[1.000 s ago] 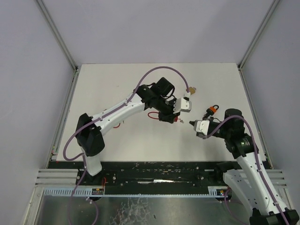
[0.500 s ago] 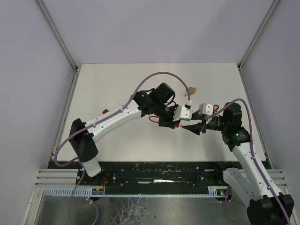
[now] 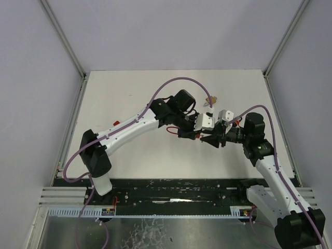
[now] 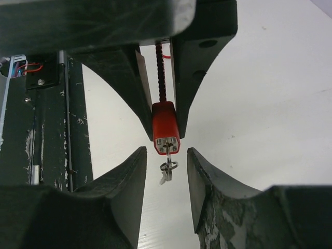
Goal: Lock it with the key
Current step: Lock the lock.
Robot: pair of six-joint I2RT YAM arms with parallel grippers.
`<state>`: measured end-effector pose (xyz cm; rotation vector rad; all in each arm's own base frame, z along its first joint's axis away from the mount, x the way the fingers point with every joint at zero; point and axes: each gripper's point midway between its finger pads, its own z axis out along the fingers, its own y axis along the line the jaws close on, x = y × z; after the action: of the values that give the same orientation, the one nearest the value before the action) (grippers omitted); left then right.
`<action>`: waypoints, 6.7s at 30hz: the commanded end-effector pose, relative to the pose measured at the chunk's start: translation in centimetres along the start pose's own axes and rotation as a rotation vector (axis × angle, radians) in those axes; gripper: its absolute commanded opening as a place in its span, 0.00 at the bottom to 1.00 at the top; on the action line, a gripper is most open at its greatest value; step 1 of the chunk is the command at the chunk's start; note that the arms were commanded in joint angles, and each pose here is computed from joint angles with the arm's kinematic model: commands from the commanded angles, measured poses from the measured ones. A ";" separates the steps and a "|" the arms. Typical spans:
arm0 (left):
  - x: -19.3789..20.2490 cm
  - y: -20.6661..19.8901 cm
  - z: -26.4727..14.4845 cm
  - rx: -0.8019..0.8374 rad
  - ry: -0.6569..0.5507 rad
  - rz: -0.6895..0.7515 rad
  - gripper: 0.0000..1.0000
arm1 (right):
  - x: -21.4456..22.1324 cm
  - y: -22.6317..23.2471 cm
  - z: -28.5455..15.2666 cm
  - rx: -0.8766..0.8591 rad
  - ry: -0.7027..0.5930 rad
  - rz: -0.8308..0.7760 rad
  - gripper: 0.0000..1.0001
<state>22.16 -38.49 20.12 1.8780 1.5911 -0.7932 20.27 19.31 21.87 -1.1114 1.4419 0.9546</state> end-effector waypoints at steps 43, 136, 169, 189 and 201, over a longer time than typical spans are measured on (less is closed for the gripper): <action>-2.9 1.2 1.0 0.011 -0.072 0.022 0.00 | -0.6 -0.5 0.5 0.060 0.009 -0.380 0.19; -3.9 -0.2 -0.7 -0.050 -0.164 0.096 0.00 | -1.8 -1.2 -1.7 0.122 -0.017 -0.259 0.22; 0.4 -1.9 -1.7 -0.152 -0.231 -0.434 0.00 | -3.4 0.9 -1.0 -0.212 -0.038 -0.178 0.64; 0.9 -3.4 0.7 -0.248 -0.171 -0.297 0.00 | -0.5 3.4 -0.1 -0.340 -0.021 -0.116 0.51; 0.3 -4.1 1.3 -0.228 -0.189 -0.291 0.00 | 2.1 4.1 1.2 -0.376 0.038 -0.095 0.41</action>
<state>17.49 -37.26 17.04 1.4439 1.8577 -0.8107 16.65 20.66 19.99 -1.4480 1.2629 1.1635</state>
